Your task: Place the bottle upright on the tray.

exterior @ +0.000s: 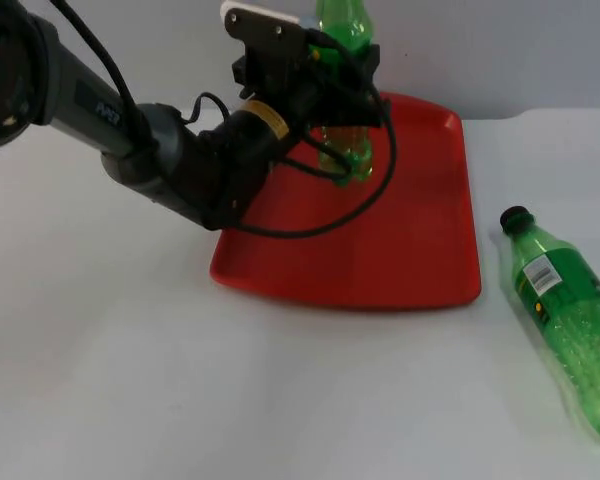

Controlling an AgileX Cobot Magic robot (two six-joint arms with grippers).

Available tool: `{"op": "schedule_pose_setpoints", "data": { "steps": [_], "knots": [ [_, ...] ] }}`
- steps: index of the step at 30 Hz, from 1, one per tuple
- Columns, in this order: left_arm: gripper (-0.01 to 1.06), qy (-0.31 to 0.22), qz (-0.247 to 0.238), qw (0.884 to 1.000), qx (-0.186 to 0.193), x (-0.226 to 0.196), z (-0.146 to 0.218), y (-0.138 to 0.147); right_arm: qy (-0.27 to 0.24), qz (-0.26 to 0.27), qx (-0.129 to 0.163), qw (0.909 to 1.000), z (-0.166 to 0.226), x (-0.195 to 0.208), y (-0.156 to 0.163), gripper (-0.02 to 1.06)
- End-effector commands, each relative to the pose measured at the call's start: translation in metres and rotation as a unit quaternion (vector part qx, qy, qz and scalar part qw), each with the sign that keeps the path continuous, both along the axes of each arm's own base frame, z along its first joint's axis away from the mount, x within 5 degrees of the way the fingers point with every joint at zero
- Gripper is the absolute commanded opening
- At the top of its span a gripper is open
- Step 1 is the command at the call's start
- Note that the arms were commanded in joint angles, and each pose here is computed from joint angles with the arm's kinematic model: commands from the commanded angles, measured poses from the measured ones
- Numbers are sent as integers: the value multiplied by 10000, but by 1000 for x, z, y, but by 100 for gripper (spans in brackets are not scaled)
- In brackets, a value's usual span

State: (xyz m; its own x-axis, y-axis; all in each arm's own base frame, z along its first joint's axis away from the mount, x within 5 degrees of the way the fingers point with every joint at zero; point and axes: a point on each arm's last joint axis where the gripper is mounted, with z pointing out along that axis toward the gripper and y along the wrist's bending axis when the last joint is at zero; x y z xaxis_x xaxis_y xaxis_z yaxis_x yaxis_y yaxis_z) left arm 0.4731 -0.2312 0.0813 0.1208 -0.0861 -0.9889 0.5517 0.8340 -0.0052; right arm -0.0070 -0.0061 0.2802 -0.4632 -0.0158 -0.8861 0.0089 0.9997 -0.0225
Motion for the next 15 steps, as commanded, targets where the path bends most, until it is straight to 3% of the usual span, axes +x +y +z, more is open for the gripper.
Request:
{"op": "schedule_pose_setpoints", "data": {
  "steps": [1,7,15],
  "knots": [
    [0,15,74,9999,-70,2,3,1,-50,-11,-4,10000,0,0,0,105],
    [0,-30,106,9998,151,2,1,1,-50,-11,-4,10000,0,0,0,105],
    [0,-38,108,9998,160,2,1,1,-50,-11,-4,10000,0,0,0,105]
  ]
}}
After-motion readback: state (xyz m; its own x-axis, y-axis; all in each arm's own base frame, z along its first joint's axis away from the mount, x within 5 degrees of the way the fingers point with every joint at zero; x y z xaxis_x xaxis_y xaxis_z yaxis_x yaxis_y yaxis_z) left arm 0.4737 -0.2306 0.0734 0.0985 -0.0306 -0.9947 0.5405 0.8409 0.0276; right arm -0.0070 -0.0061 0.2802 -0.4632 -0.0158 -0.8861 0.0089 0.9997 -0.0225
